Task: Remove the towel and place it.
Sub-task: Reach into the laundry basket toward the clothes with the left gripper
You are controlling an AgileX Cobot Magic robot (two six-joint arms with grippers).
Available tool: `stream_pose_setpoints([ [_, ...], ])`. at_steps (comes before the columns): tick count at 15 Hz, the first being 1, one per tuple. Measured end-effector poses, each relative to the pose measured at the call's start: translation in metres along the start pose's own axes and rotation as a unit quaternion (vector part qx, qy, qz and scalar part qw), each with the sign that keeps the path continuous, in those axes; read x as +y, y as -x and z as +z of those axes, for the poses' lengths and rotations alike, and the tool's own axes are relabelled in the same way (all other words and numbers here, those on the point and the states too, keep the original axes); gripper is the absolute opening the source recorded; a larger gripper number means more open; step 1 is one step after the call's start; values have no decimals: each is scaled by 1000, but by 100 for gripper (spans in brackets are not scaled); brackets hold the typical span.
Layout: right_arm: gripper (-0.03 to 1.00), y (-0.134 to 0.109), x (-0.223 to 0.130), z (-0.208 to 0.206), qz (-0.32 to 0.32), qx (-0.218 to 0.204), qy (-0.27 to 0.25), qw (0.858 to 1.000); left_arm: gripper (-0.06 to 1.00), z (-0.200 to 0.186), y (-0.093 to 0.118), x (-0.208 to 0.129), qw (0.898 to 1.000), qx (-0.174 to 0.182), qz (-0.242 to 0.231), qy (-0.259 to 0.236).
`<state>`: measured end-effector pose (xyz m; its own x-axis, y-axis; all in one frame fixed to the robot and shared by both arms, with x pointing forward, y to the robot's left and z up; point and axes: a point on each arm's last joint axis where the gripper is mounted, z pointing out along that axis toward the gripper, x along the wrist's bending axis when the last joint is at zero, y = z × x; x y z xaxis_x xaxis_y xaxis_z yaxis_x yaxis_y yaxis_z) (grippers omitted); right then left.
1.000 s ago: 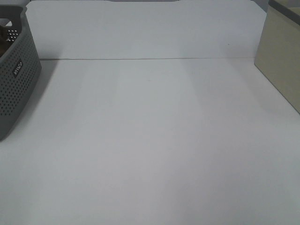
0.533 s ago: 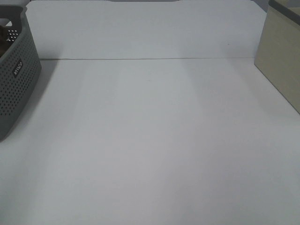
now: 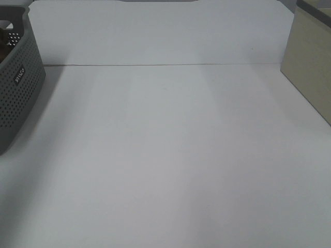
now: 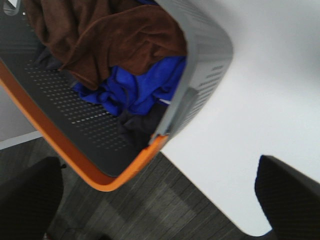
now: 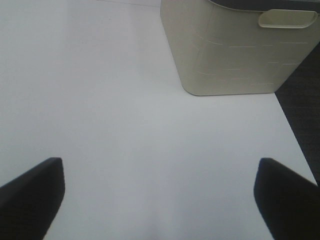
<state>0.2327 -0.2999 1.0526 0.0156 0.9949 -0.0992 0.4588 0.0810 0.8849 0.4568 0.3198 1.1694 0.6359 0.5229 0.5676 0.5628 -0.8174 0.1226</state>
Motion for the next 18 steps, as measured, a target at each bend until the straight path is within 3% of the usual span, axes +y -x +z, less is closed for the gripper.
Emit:
stream_pose_setpoints([
  [3, 98, 0, 0, 0, 0, 0, 0, 1000, 97, 42, -44, 29, 997, 25, 47, -61],
  [5, 98, 0, 0, 0, 0, 0, 0, 1000, 96, 76, -64, 40, 994, 18, 64, -89],
  [6, 98, 0, 0, 0, 0, 0, 0, 1000, 96, 119, -84, 37, 992, 1, 61, -108],
  [7, 98, 0, 0, 0, 0, 0, 0, 1000, 96, 137, -92, 34, 991, -2, 64, -114],
  [13, 98, 0, 0, 0, 0, 0, 0, 1000, 96, 237, -108, 28, 989, -24, 85, -120],
  [18, 98, 0, 0, 0, 0, 0, 0, 1000, 94, 298, -104, 38, 989, -60, 80, -108],
])
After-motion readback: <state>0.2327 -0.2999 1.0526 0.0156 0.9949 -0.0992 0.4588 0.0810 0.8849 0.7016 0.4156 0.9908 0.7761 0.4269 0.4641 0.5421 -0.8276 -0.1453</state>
